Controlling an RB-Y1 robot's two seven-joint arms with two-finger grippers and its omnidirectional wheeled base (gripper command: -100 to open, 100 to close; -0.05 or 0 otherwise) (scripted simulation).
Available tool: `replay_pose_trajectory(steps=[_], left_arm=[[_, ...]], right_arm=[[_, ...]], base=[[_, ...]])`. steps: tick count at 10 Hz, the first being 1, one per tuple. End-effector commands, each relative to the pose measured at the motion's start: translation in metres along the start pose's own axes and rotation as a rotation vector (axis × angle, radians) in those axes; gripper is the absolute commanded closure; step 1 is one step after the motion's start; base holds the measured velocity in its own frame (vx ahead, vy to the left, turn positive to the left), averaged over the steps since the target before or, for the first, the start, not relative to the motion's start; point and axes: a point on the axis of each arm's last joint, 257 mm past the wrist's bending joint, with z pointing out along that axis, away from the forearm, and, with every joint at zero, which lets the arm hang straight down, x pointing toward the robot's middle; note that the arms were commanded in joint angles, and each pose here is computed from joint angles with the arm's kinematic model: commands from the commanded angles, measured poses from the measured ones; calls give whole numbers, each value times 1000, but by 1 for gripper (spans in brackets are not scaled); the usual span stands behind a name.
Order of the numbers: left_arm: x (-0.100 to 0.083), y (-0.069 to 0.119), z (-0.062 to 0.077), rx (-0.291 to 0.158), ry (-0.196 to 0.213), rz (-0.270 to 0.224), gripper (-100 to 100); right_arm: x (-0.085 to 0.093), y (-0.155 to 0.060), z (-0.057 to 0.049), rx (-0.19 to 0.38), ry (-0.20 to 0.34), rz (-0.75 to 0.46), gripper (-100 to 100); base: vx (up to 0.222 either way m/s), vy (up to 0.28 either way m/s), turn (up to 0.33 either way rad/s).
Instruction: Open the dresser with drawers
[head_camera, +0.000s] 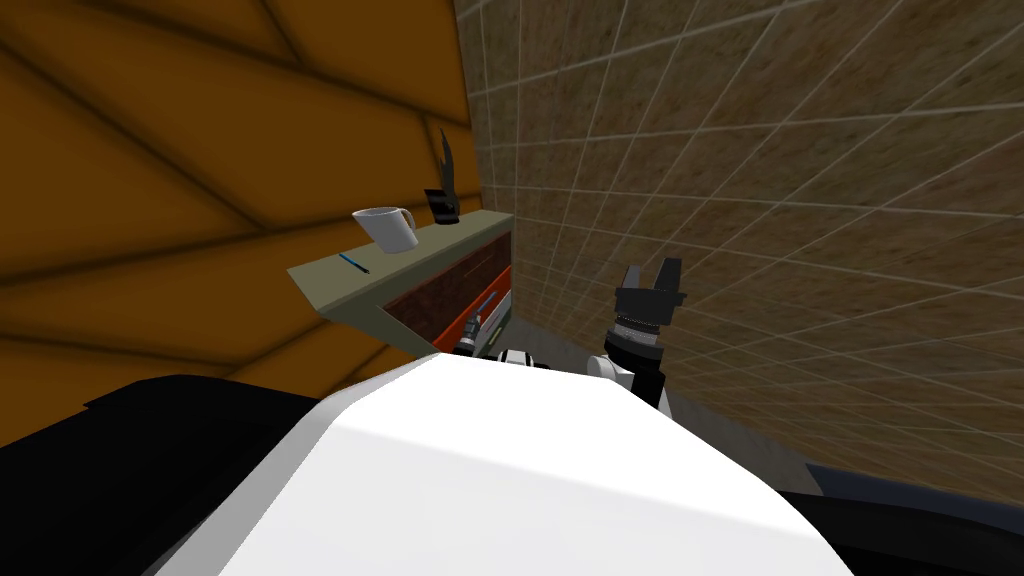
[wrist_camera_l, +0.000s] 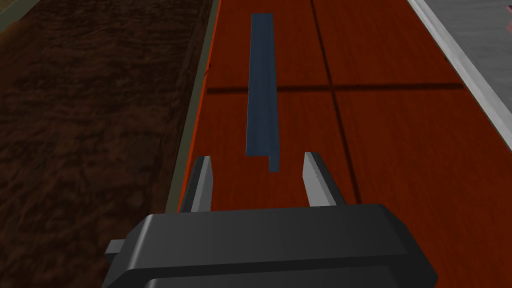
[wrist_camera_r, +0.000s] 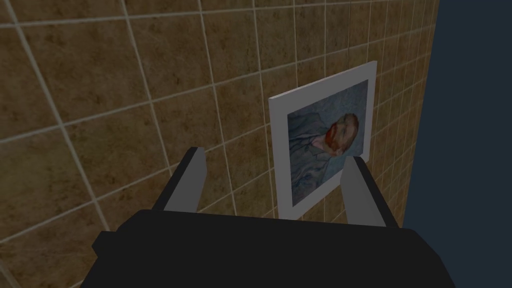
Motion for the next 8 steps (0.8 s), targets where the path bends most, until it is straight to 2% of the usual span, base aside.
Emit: replay_pose_trajectory(steps=[1,4,5,8], left_arm=[[6,-2,2,-1,3,-2,100],[9,-3,3,-1,4,-3,100],[-1,-4,1,2,14,25,-100],[-7,-1,-5,6,13,26,-100]], right_arm=[[0,0,0,0,0,0,0],[0,0,0,0,0,0,0],[0,0,0,0,0,0,0],[0,0,0,0,0,0,0]], base=[[-83,-162,18],[-56,-146,8],[-1,-6,-5],[55,125,-12]])
